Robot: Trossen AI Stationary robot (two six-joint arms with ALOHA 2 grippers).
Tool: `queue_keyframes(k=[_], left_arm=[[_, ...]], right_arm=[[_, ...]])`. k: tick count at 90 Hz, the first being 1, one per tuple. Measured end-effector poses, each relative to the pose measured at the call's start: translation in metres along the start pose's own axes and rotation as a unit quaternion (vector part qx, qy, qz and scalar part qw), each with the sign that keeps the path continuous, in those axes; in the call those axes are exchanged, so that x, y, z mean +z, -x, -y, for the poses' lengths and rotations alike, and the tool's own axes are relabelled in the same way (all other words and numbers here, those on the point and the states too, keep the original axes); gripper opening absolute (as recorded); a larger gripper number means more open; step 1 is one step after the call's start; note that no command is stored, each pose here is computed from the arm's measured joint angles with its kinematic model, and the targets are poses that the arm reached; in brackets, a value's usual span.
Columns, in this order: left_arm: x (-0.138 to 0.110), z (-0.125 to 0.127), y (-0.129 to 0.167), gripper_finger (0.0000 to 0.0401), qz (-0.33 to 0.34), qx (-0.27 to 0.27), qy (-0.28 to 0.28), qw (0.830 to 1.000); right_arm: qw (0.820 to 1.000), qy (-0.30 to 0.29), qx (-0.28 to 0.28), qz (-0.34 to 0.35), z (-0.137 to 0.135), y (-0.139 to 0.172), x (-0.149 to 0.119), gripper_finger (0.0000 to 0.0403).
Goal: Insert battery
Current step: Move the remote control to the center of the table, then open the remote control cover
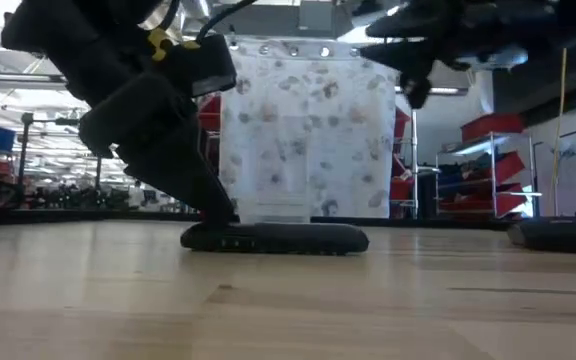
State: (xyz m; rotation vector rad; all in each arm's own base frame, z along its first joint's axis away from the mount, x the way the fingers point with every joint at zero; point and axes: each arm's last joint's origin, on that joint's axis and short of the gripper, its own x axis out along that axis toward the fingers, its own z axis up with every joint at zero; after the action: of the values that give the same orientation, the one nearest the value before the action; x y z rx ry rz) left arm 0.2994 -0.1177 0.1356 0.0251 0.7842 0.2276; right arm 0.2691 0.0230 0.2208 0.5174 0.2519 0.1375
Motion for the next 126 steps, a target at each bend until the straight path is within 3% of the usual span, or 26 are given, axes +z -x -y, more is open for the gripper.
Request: queue_keyframes(k=[18,36,47,67,96,112,126], left_arm=[[0.002,0.002,0.000,0.0206,0.010,-0.005,0.005,1.000],[0.004,0.003,0.000,0.0206,0.020,-0.009,0.003,1.000],[0.003,0.002,0.000,0.0206,0.018,-0.008,0.004,1.000],[0.003,-0.002,-0.003,0.0206,0.018,-0.003,0.009,1.000],[-0.010,-0.006,-0.009,0.0206,0.005,0.003,0.041,0.999],[-0.007,-0.004,-0.009,0.0206,0.022,-0.008,0.035,0.999],[-0.006,-0.003,-0.008,0.0206,0.029,-0.013,0.031,0.999]], right_arm=[[0.989,0.022,0.017,-0.143,-0.006,-0.065,-0.030,0.0084],[0.970,0.085,-0.081,-0.214,-0.016,-0.112,-0.067,0.0010],[0.962,0.101,-0.117,-0.226,-0.016,-0.125,-0.082,0.0008],[0.949,0.074,-0.153,-0.266,-0.008,-0.120,-0.098,0.0001],[0.917,0.088,-0.189,-0.340,-0.031,-0.087,-0.096,0.0000],[0.935,0.117,-0.174,-0.285,-0.045,-0.084,-0.078,0.0000],[0.925,0.147,-0.153,-0.316,-0.043,-0.083,-0.082,0.0002]])
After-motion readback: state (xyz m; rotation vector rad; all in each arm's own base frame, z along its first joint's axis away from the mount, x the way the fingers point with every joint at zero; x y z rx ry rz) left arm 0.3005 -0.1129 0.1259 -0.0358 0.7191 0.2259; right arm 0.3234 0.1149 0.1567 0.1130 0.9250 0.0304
